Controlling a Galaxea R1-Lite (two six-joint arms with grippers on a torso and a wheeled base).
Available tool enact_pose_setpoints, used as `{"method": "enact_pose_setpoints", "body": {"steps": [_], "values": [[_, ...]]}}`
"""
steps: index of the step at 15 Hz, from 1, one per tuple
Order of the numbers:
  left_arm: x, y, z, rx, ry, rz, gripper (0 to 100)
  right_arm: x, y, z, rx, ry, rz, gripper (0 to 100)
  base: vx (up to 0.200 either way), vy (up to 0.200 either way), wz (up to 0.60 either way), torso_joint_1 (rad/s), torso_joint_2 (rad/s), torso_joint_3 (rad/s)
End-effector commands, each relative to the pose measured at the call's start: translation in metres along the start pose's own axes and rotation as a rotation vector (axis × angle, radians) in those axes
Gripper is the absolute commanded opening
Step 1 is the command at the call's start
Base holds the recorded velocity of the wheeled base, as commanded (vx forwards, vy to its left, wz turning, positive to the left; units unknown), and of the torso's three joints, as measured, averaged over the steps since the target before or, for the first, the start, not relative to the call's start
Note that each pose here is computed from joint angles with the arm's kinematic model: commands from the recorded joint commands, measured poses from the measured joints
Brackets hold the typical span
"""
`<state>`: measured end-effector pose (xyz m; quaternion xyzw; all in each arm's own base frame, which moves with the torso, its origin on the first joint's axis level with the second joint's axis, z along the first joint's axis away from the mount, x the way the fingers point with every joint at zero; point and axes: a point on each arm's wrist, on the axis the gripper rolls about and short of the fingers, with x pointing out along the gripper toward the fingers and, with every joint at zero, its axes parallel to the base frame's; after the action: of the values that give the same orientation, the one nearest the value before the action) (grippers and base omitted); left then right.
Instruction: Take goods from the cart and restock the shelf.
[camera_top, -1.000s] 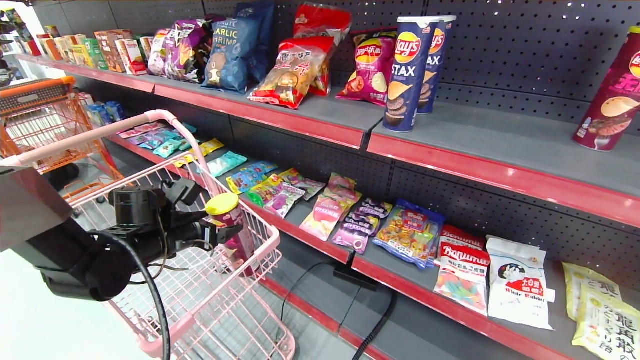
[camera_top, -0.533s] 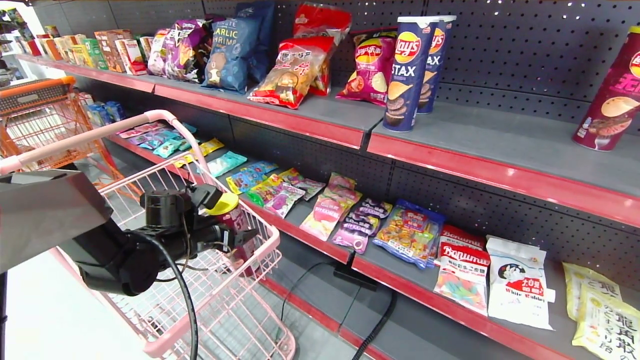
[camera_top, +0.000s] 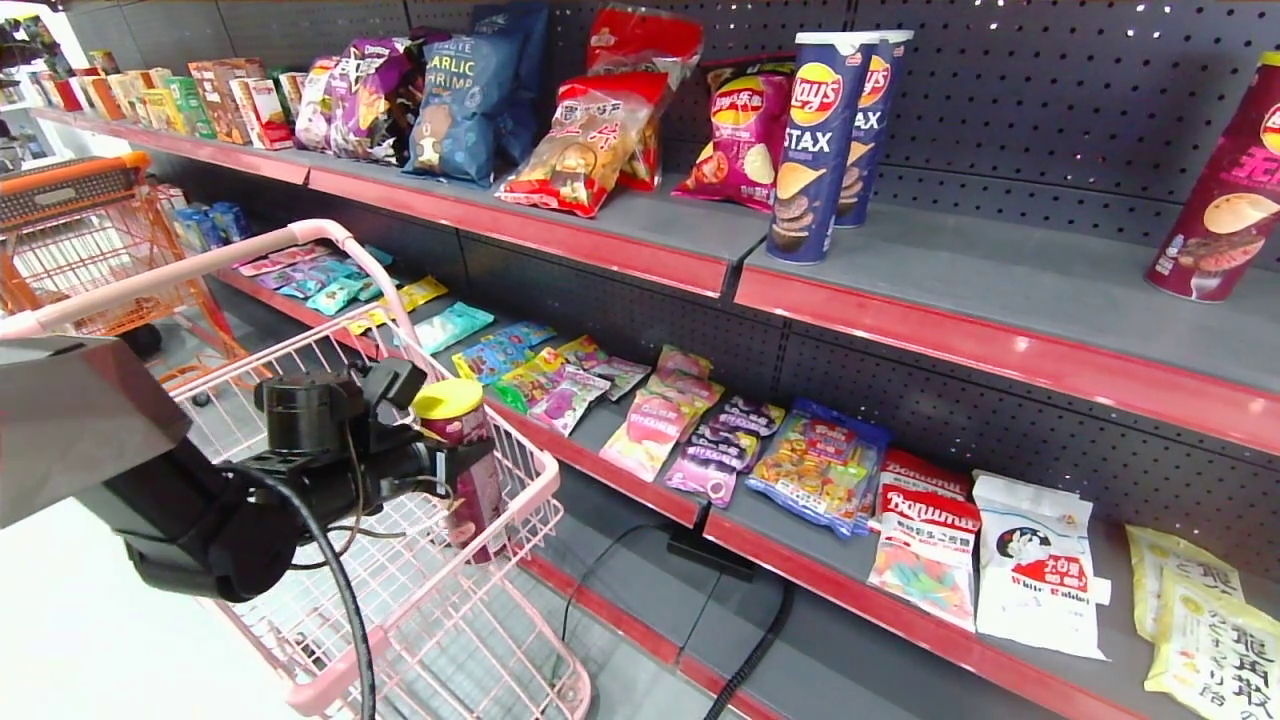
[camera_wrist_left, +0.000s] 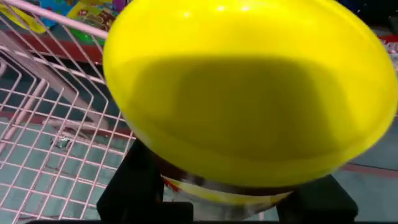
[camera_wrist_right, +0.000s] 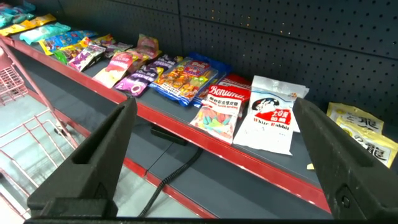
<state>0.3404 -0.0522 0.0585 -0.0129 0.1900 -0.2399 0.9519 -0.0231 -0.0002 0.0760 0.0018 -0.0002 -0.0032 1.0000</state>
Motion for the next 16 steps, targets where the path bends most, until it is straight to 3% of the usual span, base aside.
{"method": "enact_pose_setpoints", "body": {"steps": [1, 2, 4, 6, 7, 9, 11, 14, 16], "values": [[-0.075, -0.026, 0.058, 0.024, -0.154, 0.007, 0, 0.000, 0.000, 0.000, -0.001, 0.000, 0.000, 100, 0.000, 0.000, 0.00, 0.000, 0.00, 0.000], [-0.112, -0.037, 0.087, 0.034, -0.189, 0.013, 0, 0.000, 0.000, 0.000, -0.002, 0.000, 0.000, 100, 0.000, 0.000, 0.00, 0.000, 0.00, 0.000], [-0.172, -0.058, 0.121, 0.051, -0.240, 0.025, 0, 0.000, 0.000, 0.000, -0.002, 0.000, 0.000, 100, 0.000, 0.000, 0.00, 0.000, 0.00, 0.000], [-0.234, -0.076, 0.135, 0.074, -0.321, 0.096, 0, 0.000, 0.000, 0.000, -0.002, 0.000, 0.000, 100, 0.000, 0.000, 0.00, 0.000, 0.00, 0.000], [-0.257, -0.085, 0.134, 0.089, -0.353, 0.105, 0, 0.000, 0.000, 0.000, -0.002, 0.000, 0.000, 100, 0.000, 0.000, 0.00, 0.000, 0.00, 0.000], [-0.297, -0.103, 0.118, 0.144, -0.331, 0.117, 0, 0.000, 0.000, 0.000, -0.001, 0.000, 0.000, 100, 0.000, 0.000, 0.00, 0.000, 0.00, 0.000], [-0.318, -0.113, 0.106, 0.186, -0.320, 0.135, 0, 0.000, 0.000, 0.000, -0.001, 0.000, 0.002, 100, 0.000, 0.000, 0.00, 0.000, 0.00, 0.000], [-0.328, -0.114, 0.097, 0.176, -0.338, 0.265, 0, 0.000, 0.000, 0.000, -0.001, 0.000, 0.002, 100, 0.000, 0.000, 0.00, 0.097, -0.29, -0.185], [-0.334, -0.117, 0.087, 0.177, -0.348, 0.282, 0, 0.000, 0.000, 0.000, -0.001, 0.000, 0.002, 100, 0.000, 0.000, 0.00, 0.176, -0.48, -0.317]]}}
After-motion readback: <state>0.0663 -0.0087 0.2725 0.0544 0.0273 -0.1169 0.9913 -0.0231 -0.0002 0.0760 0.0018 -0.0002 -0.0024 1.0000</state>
